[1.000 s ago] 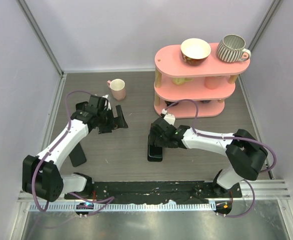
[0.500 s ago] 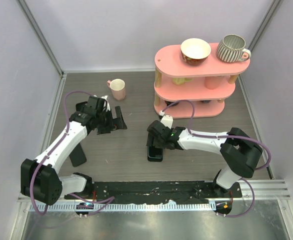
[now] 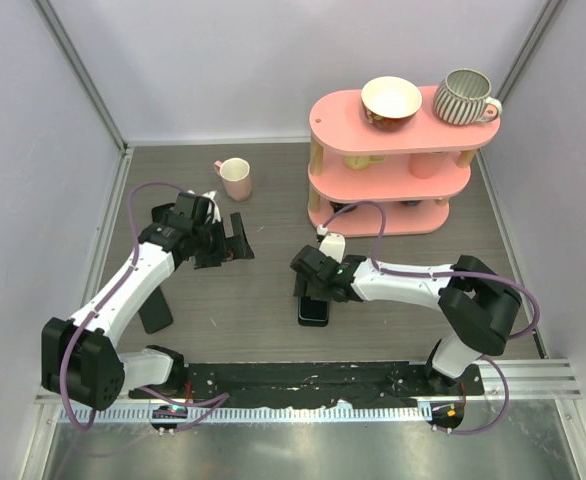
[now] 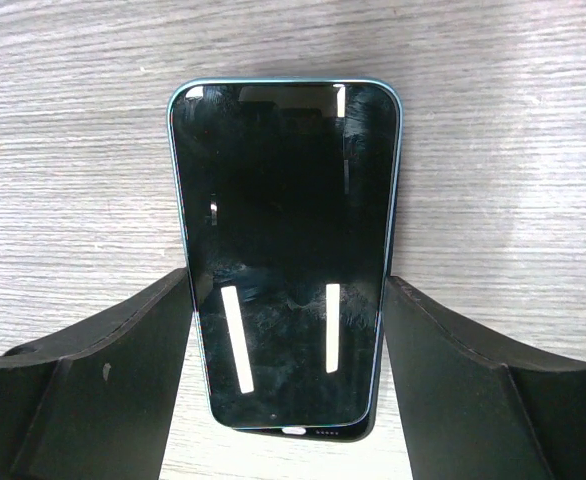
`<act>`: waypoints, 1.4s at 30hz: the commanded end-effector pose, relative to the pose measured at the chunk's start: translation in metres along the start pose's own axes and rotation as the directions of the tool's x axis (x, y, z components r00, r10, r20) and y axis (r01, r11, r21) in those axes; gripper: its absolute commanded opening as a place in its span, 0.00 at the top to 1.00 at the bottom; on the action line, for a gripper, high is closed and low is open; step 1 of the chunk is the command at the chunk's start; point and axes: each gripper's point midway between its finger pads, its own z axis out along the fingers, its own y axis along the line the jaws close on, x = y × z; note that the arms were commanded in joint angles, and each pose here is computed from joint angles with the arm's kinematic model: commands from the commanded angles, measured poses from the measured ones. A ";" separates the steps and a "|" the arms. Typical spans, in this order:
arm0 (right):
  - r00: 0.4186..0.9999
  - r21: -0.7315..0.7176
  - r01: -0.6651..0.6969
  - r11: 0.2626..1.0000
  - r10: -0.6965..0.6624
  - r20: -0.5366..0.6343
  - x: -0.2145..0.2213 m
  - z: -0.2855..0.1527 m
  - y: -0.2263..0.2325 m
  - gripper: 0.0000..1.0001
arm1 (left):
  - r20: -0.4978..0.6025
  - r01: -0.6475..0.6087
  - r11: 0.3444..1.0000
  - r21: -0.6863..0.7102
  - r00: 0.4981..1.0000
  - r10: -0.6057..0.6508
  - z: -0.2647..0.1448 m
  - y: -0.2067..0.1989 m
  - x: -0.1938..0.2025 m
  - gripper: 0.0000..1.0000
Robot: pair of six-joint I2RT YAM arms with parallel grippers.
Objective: Put the phone into the phone case
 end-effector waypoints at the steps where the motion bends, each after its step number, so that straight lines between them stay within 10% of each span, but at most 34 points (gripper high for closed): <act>1: 0.999 0.003 -0.029 1.000 0.029 0.043 -0.017 -0.018 0.005 0.28 | -0.003 -0.009 1.000 0.017 1.000 0.009 0.000 0.000 0.001 0.00; 29: 0.997 -0.014 0.058 0.998 -0.057 0.048 -0.009 -0.025 0.004 0.15 | -0.026 -0.004 1.000 0.031 1.000 0.005 0.005 -0.001 0.004 0.00; 42: 0.983 -0.093 0.117 0.989 -0.102 0.151 -0.032 -0.057 -0.004 0.20 | -0.071 0.024 0.976 0.219 0.997 -0.008 0.022 -0.058 0.028 0.17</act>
